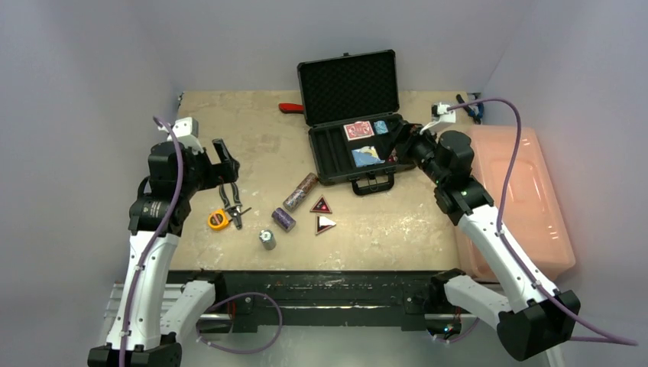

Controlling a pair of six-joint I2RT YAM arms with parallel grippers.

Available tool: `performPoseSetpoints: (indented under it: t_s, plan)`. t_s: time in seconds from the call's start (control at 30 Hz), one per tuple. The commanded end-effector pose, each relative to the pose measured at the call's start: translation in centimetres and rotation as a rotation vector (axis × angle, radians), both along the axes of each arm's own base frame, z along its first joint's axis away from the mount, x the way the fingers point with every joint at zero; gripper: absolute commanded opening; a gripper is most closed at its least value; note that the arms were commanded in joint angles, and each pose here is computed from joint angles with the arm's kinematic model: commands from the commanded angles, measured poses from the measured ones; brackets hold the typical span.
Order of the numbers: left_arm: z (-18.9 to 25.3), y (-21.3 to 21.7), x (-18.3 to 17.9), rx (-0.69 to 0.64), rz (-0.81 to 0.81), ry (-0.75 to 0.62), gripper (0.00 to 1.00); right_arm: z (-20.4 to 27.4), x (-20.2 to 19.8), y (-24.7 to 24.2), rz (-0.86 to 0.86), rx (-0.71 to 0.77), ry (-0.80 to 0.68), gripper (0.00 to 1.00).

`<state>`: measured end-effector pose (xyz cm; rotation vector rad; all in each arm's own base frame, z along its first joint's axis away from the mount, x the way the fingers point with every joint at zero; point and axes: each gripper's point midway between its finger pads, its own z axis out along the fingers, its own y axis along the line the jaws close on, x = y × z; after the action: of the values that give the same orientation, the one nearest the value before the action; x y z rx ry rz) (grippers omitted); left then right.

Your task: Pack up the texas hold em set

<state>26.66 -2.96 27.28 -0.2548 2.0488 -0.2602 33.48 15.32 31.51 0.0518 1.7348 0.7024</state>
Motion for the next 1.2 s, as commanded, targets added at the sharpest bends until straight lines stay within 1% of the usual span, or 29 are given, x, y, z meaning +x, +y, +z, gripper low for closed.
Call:
performPoseSetpoints:
  t_s: [0.0, 0.1, 0.2, 0.37, 0.5, 0.6, 0.73, 0.9, 1.0, 1.17]
  plan:
    - [0.2, -2.2, 0.2, 0.023, -0.109, -0.003, 0.98, -0.5, -0.5, 0.8, 0.023, -0.027, 0.042, 0.99]
    - [-0.5, -3.3, 0.1, 0.068, -0.154, 0.03, 0.98, -2.5, -0.8, 2.1, 0.042, -0.072, 0.137, 0.99]
    - [-1.1, -4.0, 0.0, 0.082, -0.181, 0.06, 0.97, -3.9, -1.2, 3.7, 0.051, -0.125, 0.204, 0.99]
    - [-1.4, -4.2, 0.2, 0.076, -0.186, 0.075, 0.96, -5.0, -2.7, 6.8, 0.125, -0.168, 0.236, 0.99]
    - [-1.3, -3.3, 0.1, 0.099, -0.138, 0.075, 0.96, -5.9, -4.1, 9.8, 0.224, -0.236, 0.247, 0.99]
    - [-0.9, -2.3, -0.1, 0.125, -0.091, 0.063, 0.96, -7.3, -5.1, 12.1, 0.296, -0.298, 0.28, 0.99]
    - [0.1, -1.3, -0.6, 0.14, -0.044, 0.012, 0.95, -9.5, -6.3, 15.1, 0.394, -0.382, 0.331, 0.99]
    - [0.8, -0.5, -1.1, 0.152, -0.007, -0.023, 0.95, -12.5, -6.9, 17.4, 0.431, -0.476, 0.393, 0.99]
    - [1.2, -0.2, -1.3, 0.155, 0.007, -0.032, 0.94, -13.5, -7.7, 19.4, 0.483, -0.516, 0.389, 0.99]
    - [1.9, 0.8, -1.8, 0.165, 0.055, -0.065, 0.94, -14.7, -8.8, 22.5, 0.613, -0.591, 0.325, 0.97]
